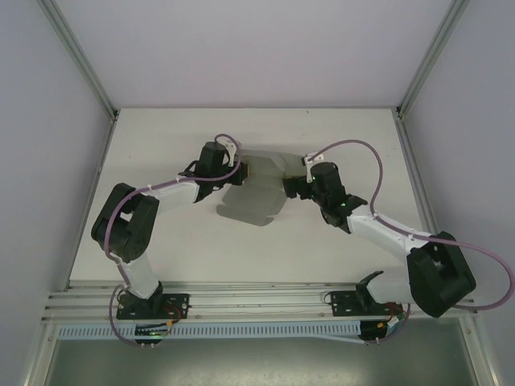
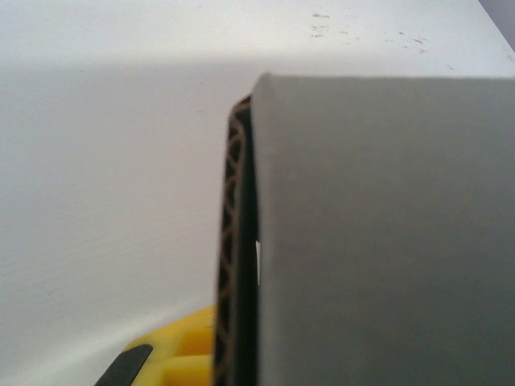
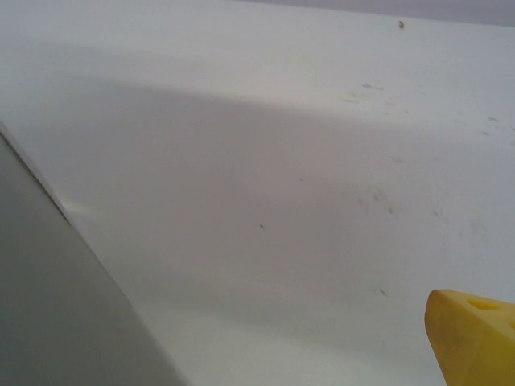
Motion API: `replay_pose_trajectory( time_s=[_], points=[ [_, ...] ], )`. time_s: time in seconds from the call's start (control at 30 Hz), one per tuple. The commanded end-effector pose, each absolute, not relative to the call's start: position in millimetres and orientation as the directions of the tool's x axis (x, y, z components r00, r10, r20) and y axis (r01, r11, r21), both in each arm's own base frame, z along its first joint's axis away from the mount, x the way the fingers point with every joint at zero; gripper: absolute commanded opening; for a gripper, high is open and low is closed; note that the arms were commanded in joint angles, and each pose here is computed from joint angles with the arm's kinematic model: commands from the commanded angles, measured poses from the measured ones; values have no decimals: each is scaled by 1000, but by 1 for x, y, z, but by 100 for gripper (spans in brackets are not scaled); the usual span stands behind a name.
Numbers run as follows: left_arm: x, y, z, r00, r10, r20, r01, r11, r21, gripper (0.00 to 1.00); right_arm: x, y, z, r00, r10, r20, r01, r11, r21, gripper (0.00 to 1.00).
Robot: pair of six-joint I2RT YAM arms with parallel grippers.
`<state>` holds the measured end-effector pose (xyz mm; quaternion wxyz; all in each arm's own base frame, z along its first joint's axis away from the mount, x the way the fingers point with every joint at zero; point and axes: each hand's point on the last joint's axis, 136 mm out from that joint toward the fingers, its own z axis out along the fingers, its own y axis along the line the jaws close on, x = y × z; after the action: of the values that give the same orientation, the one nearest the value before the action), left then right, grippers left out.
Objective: Assemble paper box
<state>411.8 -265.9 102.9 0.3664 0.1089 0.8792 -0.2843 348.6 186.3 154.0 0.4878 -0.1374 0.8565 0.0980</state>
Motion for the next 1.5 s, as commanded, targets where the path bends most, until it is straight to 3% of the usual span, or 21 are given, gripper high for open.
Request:
replay_pose_trajectory(
  time_s=[0.0, 0.3, 0.53, 0.67, 1.17, 1.33, 1.47],
  points=[
    [406, -273, 120, -673, 6, -740, 468, 778, -419, 0, 362, 204, 174, -424, -128, -897, -385, 922, 50, 99],
    [405, -276, 128, -668, -17, -744, 473, 762, -442, 0, 376, 218, 158, -432, -155, -888, -356, 934, 10, 99],
    [410, -276, 128, -684, -43, -728, 440, 772, -459, 0, 385, 209, 172, -312, -207, -928, -35, 978, -206, 99],
    [411, -272, 129, -684, -49, -727, 423, 786, -451, 0, 385, 194, 175, -306, -172, -936, 78, 976, -205, 99],
    [416, -264, 118, -701, -38, -712, 376, 829, -414, 0, 332, 183, 239, -284, -126, -951, -244, 968, -56, 99],
    [416, -266, 120, -693, -28, -721, 395, 821, -412, 0, 331, 135, 262, -289, 85, -954, -200, 969, 147, 99],
    [415, -268, 124, -685, -21, -728, 413, 812, -412, 0, 336, 110, 254, -357, 125, -926, -170, 966, 196, 99]
  ],
)
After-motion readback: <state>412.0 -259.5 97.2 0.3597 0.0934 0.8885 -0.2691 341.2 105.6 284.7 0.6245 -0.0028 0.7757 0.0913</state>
